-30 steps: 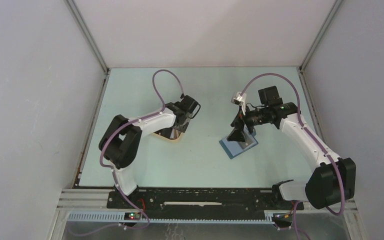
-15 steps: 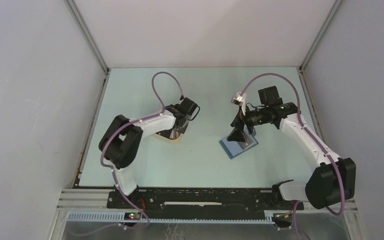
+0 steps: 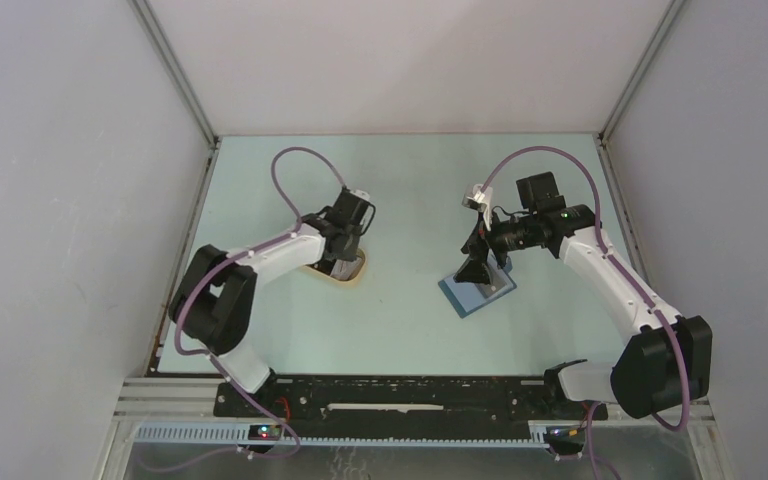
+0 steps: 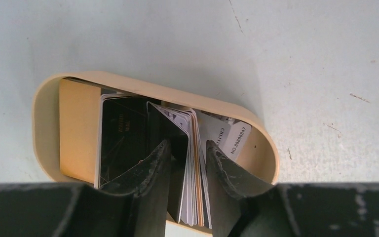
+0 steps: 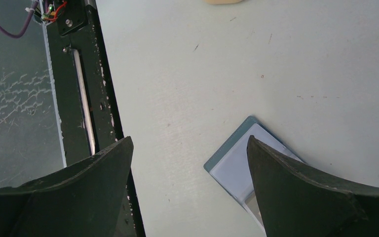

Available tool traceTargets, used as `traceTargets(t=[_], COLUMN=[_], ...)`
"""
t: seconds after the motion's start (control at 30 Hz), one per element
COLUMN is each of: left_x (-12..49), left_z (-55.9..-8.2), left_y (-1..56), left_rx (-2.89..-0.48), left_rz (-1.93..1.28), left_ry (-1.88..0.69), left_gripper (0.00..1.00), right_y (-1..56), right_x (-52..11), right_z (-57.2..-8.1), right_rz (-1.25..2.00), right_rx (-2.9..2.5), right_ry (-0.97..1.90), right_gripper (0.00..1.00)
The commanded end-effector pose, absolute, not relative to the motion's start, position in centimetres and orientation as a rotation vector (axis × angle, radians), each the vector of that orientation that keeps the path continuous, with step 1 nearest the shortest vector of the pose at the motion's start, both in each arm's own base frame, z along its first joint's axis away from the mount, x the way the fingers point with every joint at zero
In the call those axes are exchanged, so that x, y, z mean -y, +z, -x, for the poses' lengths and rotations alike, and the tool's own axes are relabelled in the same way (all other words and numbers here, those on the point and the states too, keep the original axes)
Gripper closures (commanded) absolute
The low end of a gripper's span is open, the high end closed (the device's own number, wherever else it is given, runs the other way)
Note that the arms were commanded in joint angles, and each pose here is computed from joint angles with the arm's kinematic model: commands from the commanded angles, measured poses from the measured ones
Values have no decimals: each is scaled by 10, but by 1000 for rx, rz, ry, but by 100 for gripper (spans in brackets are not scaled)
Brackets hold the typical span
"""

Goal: Put the credit cards into the card holder
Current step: Pick up the credit card from the storage box.

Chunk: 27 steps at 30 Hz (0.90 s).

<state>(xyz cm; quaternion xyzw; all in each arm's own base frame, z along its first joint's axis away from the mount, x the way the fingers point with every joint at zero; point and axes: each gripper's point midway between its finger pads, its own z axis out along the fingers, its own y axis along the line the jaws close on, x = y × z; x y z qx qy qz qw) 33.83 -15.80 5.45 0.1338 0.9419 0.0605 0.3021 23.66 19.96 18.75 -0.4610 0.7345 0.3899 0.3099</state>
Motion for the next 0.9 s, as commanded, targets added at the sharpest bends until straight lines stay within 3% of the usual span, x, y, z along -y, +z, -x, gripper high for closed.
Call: traceTargets(t=[0.0, 0.27, 0.47, 0.63, 0.87], left_x=[158, 155, 143, 125, 110], left_z=[-326, -323, -325, -331, -337], left_y=[54, 48, 50, 48, 51], left_rx=[-2547, -2594, -2584, -2592, -2583], left_rz=[-333, -246, -139, -78, -29], left_ry=[-49, -281, -362, -272, -209], left_gripper=[66, 68, 62, 54, 63], right_y=[202, 201, 201, 200, 198], right_x=[-202, -201, -202, -202, -202], right_z=[-232, -232, -232, -232, -231], right_rz=[1244, 1243, 1244, 1246, 1249], right_rx=[-1870, -1872, -1873, -1874, -1879], right_ry=[1029, 1033, 1038, 1040, 1047], right_gripper=[6, 6, 6, 6, 6])
